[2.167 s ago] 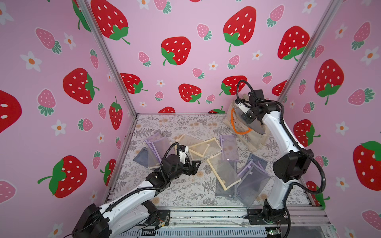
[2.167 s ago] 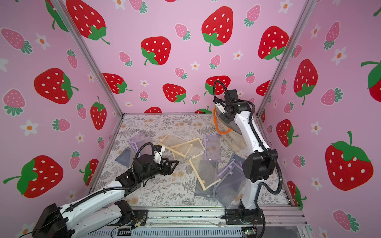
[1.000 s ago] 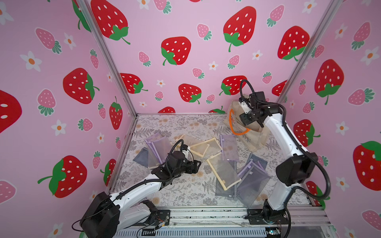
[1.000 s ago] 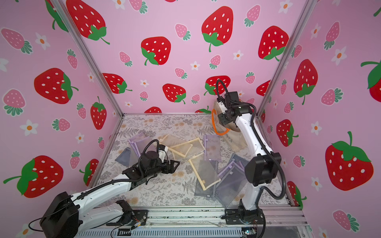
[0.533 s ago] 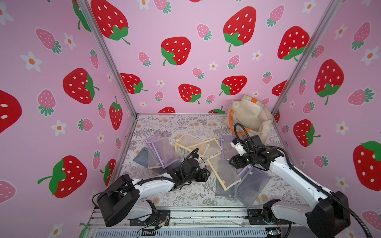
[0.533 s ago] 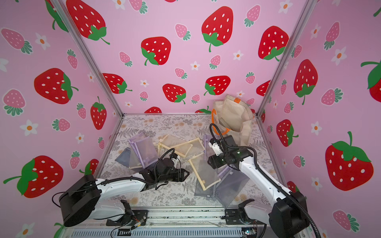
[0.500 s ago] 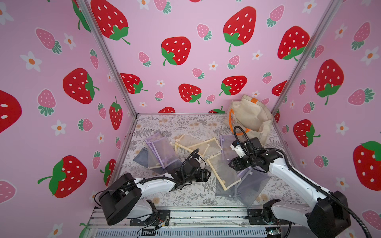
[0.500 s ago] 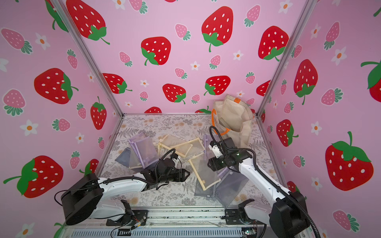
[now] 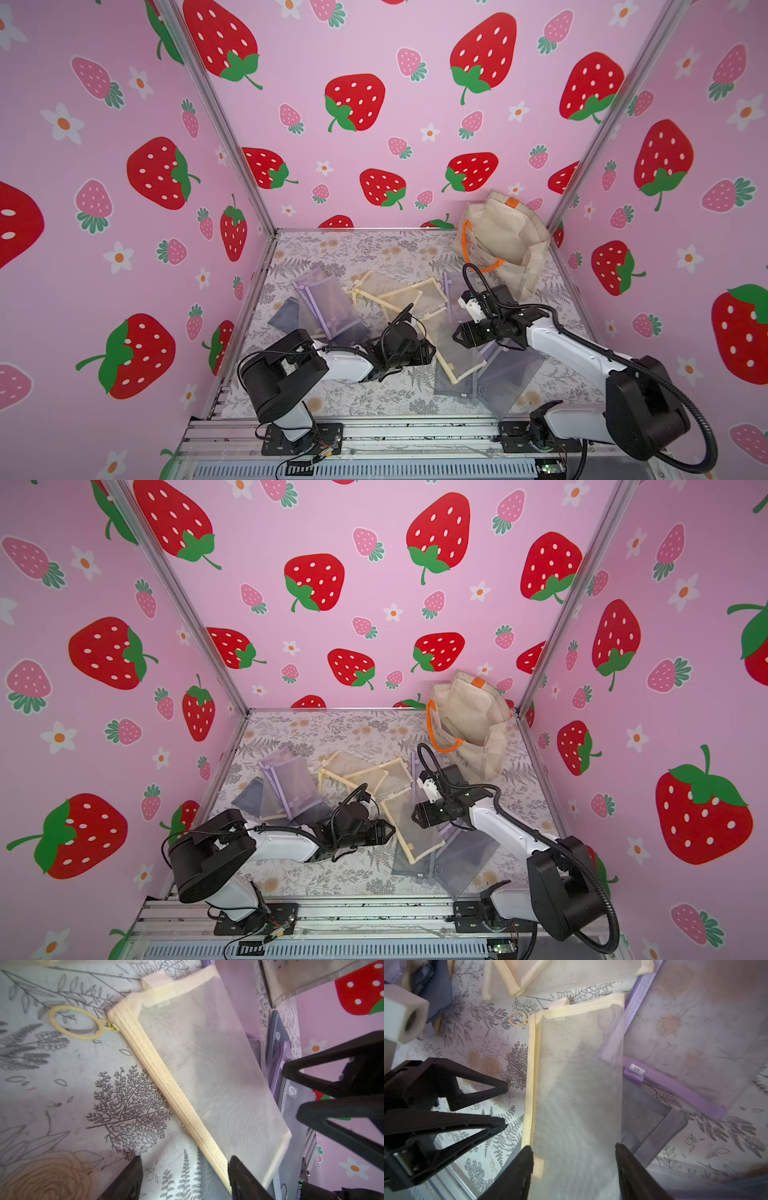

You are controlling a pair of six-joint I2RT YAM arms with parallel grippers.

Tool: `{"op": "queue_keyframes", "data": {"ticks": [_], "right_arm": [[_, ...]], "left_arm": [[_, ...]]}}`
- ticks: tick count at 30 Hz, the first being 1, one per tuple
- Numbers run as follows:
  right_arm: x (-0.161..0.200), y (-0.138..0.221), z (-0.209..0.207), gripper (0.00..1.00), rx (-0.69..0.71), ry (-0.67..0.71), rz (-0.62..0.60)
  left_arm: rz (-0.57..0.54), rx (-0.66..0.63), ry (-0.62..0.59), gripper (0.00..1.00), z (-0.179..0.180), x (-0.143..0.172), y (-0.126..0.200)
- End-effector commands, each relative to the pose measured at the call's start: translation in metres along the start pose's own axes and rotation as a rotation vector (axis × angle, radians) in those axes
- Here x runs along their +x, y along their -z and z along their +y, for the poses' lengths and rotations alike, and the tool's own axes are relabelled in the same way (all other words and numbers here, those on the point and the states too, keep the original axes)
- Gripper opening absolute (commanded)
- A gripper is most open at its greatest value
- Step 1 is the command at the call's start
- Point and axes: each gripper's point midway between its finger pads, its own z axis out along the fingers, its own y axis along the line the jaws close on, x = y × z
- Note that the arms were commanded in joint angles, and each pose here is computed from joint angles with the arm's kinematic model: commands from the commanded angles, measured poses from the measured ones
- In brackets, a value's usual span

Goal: Put the pencil pouch into the canvas bag
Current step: Pick up the pencil pouch.

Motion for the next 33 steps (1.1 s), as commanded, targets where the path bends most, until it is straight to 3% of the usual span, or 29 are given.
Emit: {"op": "queue_keyframes", "data": {"ticks": [1,6,17,20,24,29,33], "right_arm": [[-0.001,-0.006,-0.008,0.68,0.040,-0.010,-0.018],[0.006,-0.015,-0.012,0.74,0.039,-0.028,-0.016],[0.009,-0.039,0.006,0.67,-0.113,-0.053,0.007],[0.006,-0.039,0.014,0.65,-0.156,-0.053,-0.008],[0.001,-0.034,0.022,0.54,-0.194,-0.039,-0.026],[-0.002,-0.032,0.031,0.49,-0.239,-0.027,-0.032],[-0.005,-0.030,0.034,0.36,-0.250,-0.025,-0.037]], "left_arm": [[-0.066,0.055,0.029,0.66,-0.020,-0.020,-0.005],[-0.060,0.054,0.030,0.64,-0.021,-0.020,-0.012],[-0.079,0.066,0.030,0.54,-0.023,-0.027,-0.021],[-0.081,0.060,0.026,0.47,-0.020,-0.028,-0.021],[-0.080,0.057,0.019,0.39,-0.018,-0.027,-0.021],[-0.076,0.079,0.013,0.23,-0.022,-0.026,-0.022],[-0.073,0.104,0.004,0.20,-0.027,-0.026,-0.020]]}}
